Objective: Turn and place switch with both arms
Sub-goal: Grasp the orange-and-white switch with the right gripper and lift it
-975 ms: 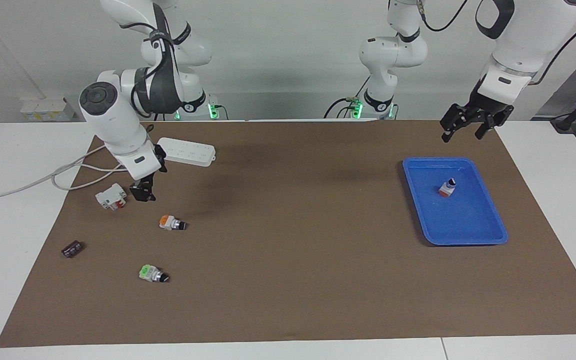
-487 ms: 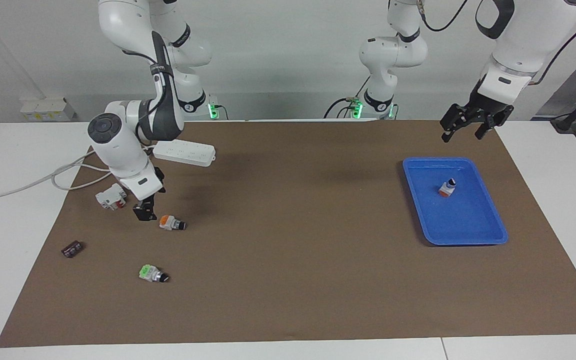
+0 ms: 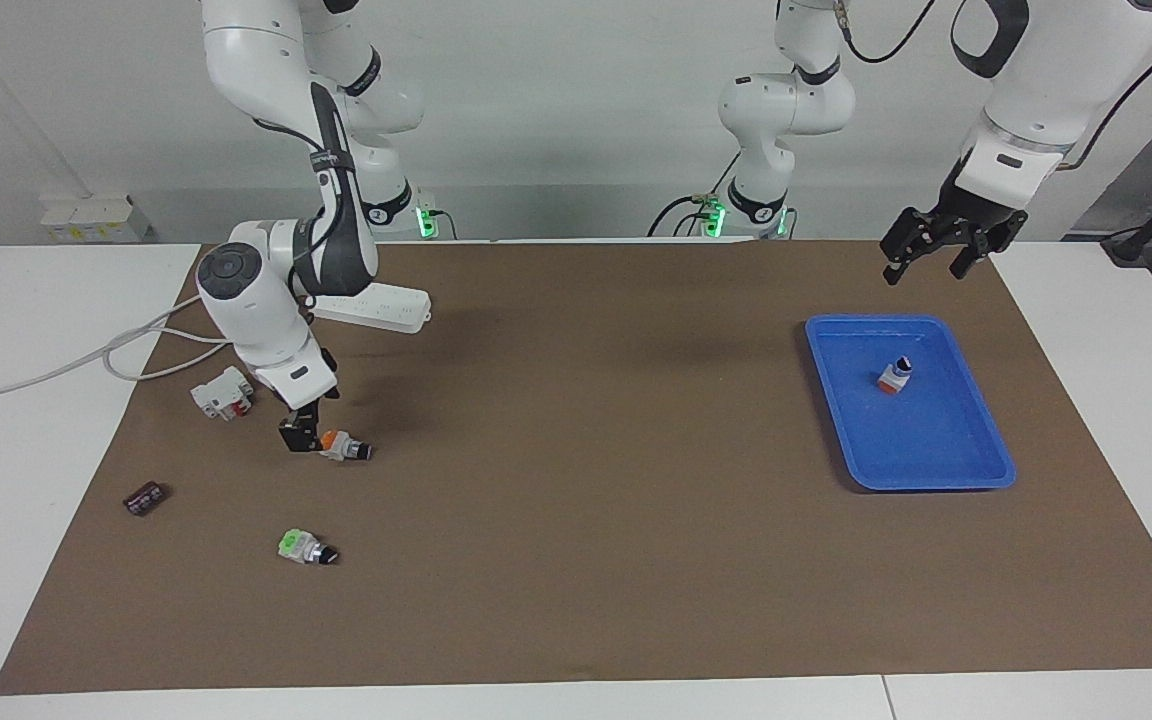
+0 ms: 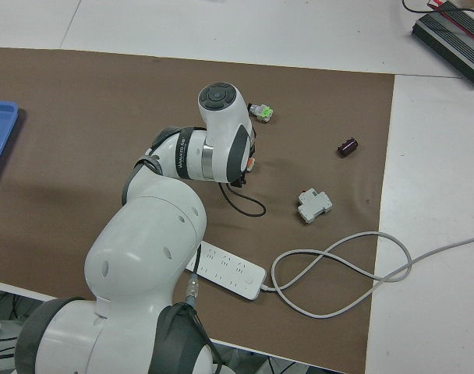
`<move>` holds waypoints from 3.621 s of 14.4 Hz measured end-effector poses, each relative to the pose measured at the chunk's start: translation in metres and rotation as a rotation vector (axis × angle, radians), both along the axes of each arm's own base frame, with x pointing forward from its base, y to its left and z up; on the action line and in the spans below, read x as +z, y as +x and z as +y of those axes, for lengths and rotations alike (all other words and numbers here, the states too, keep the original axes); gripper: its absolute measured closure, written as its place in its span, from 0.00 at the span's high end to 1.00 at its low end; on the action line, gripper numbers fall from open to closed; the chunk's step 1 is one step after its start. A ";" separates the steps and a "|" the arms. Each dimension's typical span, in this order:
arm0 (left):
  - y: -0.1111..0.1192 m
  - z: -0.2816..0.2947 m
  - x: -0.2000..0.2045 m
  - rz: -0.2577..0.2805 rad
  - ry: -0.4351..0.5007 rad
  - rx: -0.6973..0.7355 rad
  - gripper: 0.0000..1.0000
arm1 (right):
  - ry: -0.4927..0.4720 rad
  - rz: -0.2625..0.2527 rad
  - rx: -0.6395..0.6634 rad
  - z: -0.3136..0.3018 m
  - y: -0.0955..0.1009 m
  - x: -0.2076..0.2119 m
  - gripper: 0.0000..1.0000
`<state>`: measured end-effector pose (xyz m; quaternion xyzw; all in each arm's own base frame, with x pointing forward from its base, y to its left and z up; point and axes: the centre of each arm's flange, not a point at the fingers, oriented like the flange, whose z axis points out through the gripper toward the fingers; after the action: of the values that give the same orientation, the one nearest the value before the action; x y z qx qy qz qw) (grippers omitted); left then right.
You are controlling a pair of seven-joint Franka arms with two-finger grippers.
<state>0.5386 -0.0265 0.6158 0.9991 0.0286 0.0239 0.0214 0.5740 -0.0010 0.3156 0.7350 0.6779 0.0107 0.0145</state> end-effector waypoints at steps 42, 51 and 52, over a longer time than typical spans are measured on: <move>0.000 0.000 0.000 0.000 0.000 0.000 1.00 | 0.005 -0.076 0.029 -0.002 0.000 -0.037 0.66; 0.000 0.000 0.000 0.000 0.000 0.000 1.00 | 0.003 -0.092 0.089 0.003 0.002 -0.035 0.44; 0.000 0.000 0.000 0.000 0.000 0.000 1.00 | 0.004 -0.092 0.103 0.007 0.002 -0.034 0.44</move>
<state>0.5386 -0.0265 0.6158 0.9991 0.0286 0.0239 0.0214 0.5759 0.0056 0.2812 0.6978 0.7134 0.0468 0.0436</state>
